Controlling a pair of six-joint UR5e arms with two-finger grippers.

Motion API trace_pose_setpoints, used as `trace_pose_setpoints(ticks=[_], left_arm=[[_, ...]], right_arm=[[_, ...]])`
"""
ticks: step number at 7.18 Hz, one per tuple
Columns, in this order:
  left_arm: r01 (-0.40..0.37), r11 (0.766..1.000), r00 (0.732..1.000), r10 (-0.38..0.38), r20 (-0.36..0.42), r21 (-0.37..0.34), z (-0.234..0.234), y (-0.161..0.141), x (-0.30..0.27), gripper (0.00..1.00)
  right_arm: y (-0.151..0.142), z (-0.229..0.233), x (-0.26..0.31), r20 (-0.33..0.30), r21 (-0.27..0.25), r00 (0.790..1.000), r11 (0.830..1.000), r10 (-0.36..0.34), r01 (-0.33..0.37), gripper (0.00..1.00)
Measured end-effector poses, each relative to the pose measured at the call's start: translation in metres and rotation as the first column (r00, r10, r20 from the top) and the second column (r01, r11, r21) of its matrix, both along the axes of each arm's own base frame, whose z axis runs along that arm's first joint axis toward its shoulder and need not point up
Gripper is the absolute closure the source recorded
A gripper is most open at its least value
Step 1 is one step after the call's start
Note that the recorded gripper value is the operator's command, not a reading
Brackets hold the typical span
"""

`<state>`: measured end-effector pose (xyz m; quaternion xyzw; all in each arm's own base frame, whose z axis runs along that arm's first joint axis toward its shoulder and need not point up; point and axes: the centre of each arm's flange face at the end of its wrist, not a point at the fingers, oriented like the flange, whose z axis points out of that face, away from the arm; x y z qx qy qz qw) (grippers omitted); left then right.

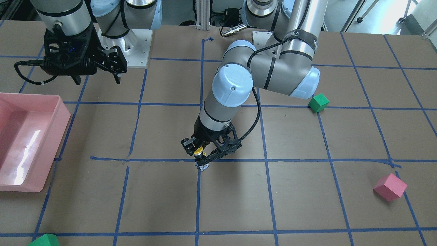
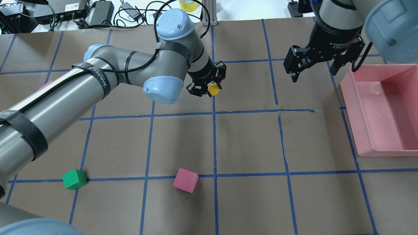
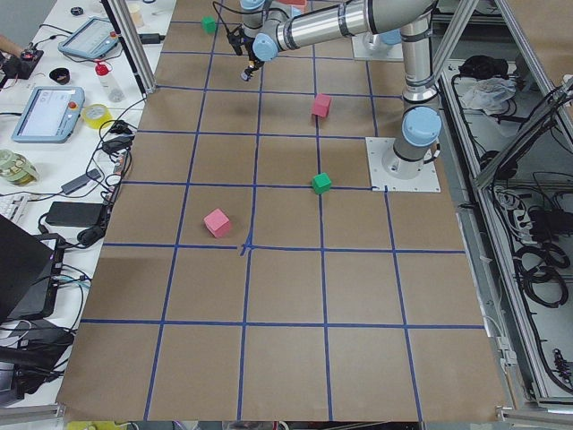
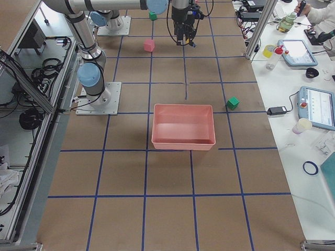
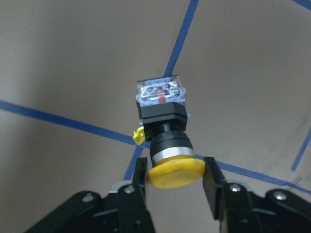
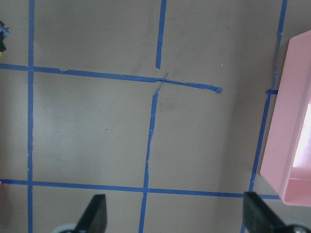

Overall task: Align button upright
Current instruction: 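Rotate the button cap-up with the left gripper and set it down upright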

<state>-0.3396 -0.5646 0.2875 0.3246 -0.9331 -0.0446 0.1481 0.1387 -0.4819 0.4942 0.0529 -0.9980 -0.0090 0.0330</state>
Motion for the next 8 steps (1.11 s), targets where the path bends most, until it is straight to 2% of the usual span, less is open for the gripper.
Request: trace_pose_setpoints(ticks=[1,2,3,6,7,8], left_arm=[[-0.087,0.988,0.99,0.101,-0.102,0.13,-0.013,-0.007,0.009,1.0],[-0.127,0.964,0.971,0.168,-0.167,0.233,-0.024,-0.014,0.022,1.0],[-0.141,0.946,0.962,0.201,-0.187,0.292,-0.034,-0.017,0.03,1.0],[-0.138,0.919,0.958,0.218,-0.185,0.37,-0.062,-0.017,0.035,1.0],[-0.135,0.913,0.957,0.22,-0.187,0.386,-0.069,-0.017,0.037,0.74],[-0.134,0.908,0.955,0.226,-0.194,0.397,-0.074,-0.018,0.039,0.25]], right_arm=[[0.0,-0.001,0.0,0.001,0.002,1.0,1.0,0.0,0.0,0.0],[0.0,-0.002,0.0,0.001,0.005,1.0,1.0,0.0,0.0,0.0],[0.001,-0.003,0.0,0.001,0.005,1.0,1.0,0.0,0.0,0.0],[0.001,-0.005,0.0,-0.001,0.012,1.0,1.0,-0.001,0.001,0.0],[0.001,-0.005,0.0,-0.001,0.013,1.0,1.0,-0.001,0.001,0.0],[0.001,-0.006,0.0,-0.001,0.014,1.0,1.0,-0.001,0.001,0.0]])
